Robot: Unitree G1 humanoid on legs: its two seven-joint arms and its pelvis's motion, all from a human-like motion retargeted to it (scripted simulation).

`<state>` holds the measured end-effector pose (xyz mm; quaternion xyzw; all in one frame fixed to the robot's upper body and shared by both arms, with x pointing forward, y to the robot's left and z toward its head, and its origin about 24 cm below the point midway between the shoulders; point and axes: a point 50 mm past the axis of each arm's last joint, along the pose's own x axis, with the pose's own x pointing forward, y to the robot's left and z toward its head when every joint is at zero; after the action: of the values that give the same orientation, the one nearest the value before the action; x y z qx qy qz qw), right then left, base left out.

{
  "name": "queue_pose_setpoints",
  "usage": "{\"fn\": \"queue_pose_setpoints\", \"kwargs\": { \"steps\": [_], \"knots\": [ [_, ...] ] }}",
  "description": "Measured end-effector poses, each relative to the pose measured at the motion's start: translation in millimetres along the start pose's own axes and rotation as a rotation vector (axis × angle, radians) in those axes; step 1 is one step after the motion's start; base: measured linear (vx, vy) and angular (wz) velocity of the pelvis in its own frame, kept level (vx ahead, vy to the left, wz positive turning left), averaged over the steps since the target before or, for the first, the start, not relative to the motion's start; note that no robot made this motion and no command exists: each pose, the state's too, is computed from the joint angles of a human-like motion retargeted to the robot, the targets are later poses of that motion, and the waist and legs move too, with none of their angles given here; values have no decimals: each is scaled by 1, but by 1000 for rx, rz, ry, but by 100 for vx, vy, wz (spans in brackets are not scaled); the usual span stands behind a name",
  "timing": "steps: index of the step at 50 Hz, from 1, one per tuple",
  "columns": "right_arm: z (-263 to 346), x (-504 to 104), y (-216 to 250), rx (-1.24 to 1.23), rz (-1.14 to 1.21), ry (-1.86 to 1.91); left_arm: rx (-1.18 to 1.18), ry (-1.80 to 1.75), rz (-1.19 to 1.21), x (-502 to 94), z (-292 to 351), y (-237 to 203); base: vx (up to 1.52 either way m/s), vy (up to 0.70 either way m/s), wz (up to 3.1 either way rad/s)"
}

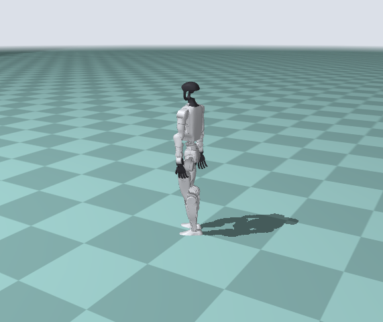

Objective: In place motions

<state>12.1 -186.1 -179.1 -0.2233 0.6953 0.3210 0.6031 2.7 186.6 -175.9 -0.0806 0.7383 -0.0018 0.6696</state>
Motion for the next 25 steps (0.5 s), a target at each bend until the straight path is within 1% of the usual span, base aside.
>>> {"fn": "queue_pose_setpoints", "kwargs": {
  "steps": [2,5,8,12,18,25],
  "knots": [
    [7,-2,-6,-64,-21,-10,-48,41,2,1,-19,0,1,4,-213],
    [13,-4,-12,-96,-43,-25,-103,92,-4,3,-43,-1,3,3,36],
    [16,-5,-14,-75,-33,-42,-158,132,-22,3,-62,-6,0,0,0],
    [12,-4,-12,16,3,-53,-194,166,-57,4,-75,-13,3,3,20],
    [-6,-2,-3,118,38,-6,-176,147,-65,5,-64,-18,2,0,-54],
    [-25,-1,5,37,43,103,2,103,0,4,-35,-6,2,-2,-85]
  ]
}}
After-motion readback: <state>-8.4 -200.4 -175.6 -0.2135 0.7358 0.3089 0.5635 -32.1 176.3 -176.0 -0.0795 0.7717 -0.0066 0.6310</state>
